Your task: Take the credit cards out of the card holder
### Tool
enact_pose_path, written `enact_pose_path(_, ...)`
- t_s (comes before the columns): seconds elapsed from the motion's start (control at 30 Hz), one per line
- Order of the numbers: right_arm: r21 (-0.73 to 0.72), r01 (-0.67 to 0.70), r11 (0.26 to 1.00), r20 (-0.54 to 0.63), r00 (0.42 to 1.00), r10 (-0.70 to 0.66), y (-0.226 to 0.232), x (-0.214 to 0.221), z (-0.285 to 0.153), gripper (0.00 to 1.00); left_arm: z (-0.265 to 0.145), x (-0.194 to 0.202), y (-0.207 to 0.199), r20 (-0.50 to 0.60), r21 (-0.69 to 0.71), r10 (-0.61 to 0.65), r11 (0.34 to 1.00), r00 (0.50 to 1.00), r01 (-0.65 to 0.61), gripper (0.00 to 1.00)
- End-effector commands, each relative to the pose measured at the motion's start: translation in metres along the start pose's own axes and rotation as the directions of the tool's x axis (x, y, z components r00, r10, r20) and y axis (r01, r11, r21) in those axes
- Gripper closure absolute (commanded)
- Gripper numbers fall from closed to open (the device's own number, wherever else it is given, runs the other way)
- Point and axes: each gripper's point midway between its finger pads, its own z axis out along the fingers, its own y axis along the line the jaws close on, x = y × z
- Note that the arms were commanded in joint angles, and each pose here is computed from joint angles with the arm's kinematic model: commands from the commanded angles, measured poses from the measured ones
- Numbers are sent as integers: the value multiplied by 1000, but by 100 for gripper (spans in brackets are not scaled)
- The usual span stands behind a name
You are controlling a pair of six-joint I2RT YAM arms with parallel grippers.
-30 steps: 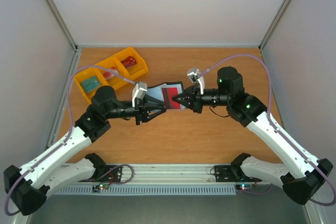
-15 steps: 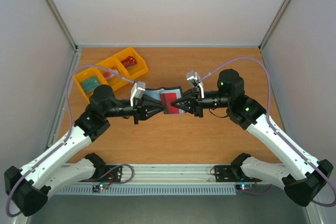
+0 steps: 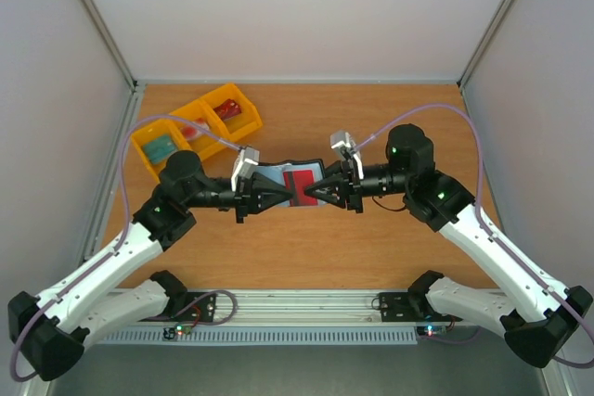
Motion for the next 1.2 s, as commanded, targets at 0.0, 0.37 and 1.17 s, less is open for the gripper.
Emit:
enact_pose_path(0.0, -55, 26, 998, -44, 999, -29, 18, 5, -2, 78, -4, -4, 1, 35, -25, 18, 1000, 999, -18, 100)
enact_pose_path(0.37, -29, 43, 999, -34, 998, -44, 20, 3, -14, 87, -8, -2, -3, 26, -17, 22, 1000, 999, -21, 100)
enact_pose_path(1.17, -60, 19, 998, -50, 999, -22, 20, 3, -18, 93, -11, 4, -7, 16, 17, 45, 999, 999, -46, 88)
